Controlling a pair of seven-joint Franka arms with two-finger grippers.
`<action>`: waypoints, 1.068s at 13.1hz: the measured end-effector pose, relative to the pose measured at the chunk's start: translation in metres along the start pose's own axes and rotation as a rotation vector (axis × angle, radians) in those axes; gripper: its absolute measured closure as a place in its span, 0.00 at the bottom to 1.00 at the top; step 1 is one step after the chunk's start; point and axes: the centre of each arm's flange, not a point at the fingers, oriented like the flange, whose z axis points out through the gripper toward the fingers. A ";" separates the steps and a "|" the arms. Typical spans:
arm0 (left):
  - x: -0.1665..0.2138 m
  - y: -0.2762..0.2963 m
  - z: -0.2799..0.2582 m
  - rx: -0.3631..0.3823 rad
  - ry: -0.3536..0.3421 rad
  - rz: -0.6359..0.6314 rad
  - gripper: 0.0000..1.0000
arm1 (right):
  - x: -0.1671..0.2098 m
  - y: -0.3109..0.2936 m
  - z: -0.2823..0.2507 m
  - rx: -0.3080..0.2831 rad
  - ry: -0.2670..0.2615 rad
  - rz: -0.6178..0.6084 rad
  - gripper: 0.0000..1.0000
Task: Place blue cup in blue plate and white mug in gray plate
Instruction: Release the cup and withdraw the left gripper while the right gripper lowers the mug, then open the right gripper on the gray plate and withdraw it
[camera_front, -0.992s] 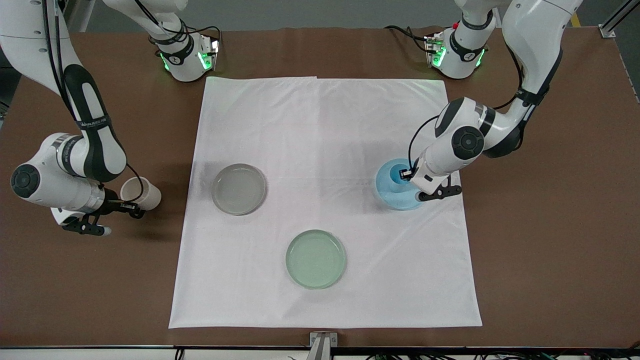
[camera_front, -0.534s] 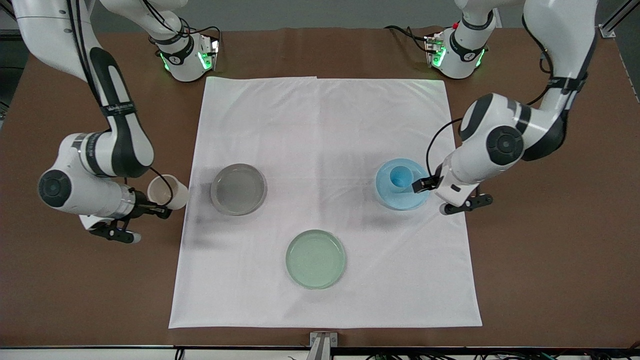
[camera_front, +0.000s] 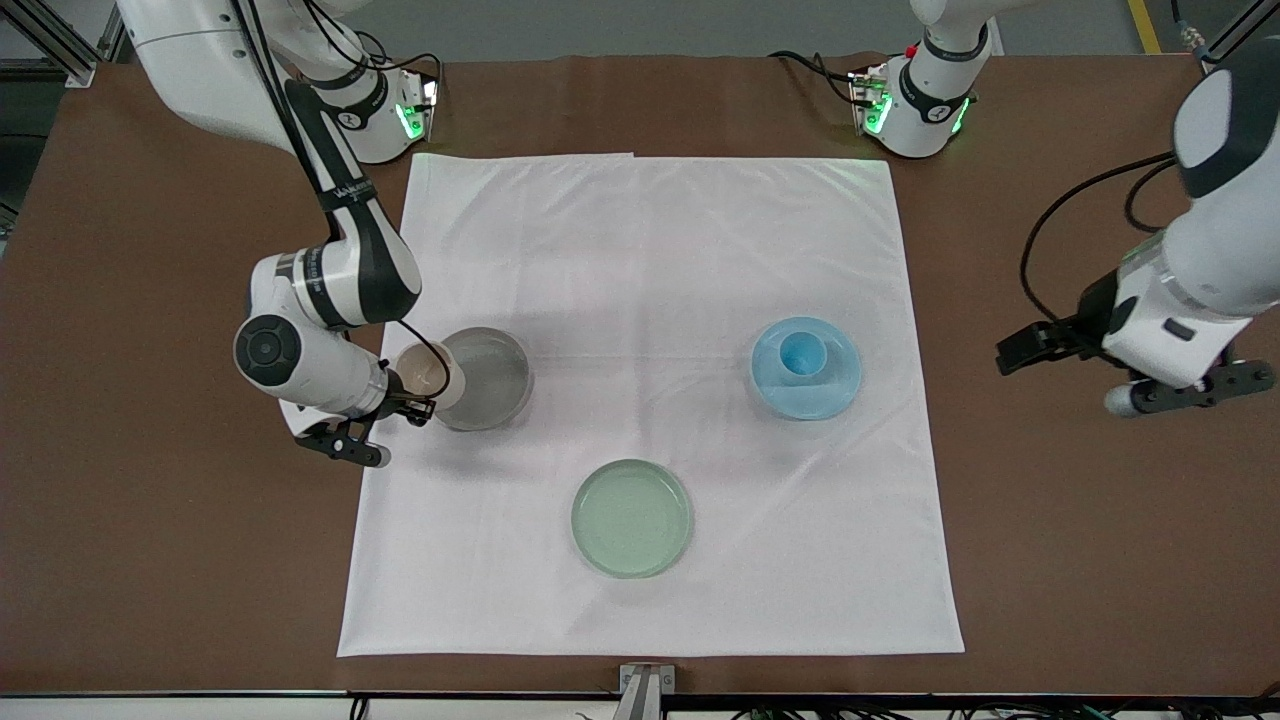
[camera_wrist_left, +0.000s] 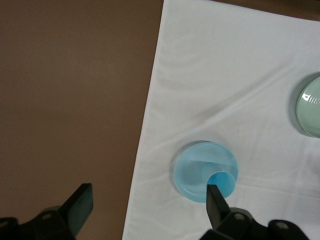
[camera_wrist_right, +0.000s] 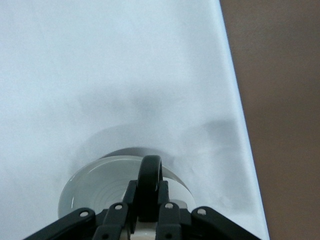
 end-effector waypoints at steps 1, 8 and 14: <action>-0.005 -0.016 -0.013 0.014 -0.005 0.010 0.00 | -0.007 -0.006 0.008 -0.001 0.005 -0.012 0.81; -0.069 -0.033 -0.087 0.118 -0.039 0.089 0.00 | -0.040 -0.044 0.026 -0.016 -0.003 -0.069 0.81; -0.089 -0.057 -0.087 0.067 -0.074 0.072 0.00 | -0.032 -0.041 0.020 -0.015 0.009 -0.071 0.32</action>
